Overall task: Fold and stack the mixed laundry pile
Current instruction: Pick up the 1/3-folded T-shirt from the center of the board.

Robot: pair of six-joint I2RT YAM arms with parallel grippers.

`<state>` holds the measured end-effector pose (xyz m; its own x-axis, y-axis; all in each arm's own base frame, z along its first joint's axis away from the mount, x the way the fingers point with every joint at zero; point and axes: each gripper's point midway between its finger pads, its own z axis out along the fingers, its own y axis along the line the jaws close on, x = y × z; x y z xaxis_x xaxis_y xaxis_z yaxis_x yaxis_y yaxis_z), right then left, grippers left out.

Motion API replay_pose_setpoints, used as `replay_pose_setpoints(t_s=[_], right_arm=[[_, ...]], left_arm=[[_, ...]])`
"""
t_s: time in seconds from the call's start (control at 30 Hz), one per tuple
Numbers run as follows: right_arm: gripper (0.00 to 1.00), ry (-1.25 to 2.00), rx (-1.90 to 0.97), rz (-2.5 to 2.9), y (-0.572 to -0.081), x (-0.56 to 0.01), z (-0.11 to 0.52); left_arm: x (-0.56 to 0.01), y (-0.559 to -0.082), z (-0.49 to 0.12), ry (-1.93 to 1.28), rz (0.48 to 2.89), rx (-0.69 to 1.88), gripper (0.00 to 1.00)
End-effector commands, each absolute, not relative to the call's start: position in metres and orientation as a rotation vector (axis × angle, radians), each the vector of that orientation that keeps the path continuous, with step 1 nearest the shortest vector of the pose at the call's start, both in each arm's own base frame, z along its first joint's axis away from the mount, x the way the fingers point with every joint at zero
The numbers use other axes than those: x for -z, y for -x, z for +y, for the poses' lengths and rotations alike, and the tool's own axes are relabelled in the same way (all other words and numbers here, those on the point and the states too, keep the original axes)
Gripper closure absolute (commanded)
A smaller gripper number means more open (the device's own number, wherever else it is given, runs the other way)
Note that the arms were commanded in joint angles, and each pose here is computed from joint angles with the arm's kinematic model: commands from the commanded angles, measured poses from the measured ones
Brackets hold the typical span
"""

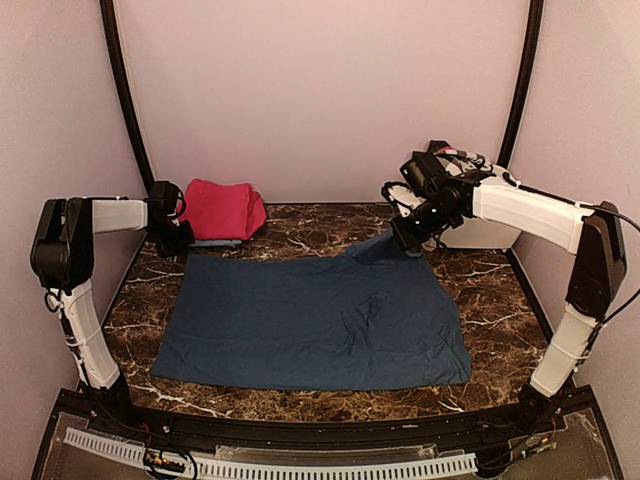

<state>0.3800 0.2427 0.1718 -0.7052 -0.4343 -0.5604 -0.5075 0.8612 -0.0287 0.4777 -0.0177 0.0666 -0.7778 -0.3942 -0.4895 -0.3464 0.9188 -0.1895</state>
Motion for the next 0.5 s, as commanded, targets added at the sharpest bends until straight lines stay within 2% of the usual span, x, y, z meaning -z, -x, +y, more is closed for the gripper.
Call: replay_pose_setpoints(t_s=[0.0,0.37,0.47], right_arm=[[1.00,0.663,-0.191,2.418,-0.375,-0.195,0.243],[1.00,0.663,-0.214,2.425,-0.360,-0.200,0.237],[1.00,0.667,-0.221,2.437,-0.359,-0.196,0.238]], left_arm=[[-0.092,-0.475,-0.020,0.524,2.479,0.141,1.00],[-0.089,-0.458,-0.023,0.522,2.482,0.161,0.99],[-0.079,-0.460,-0.024,0.530,2.518,0.156,0.86]])
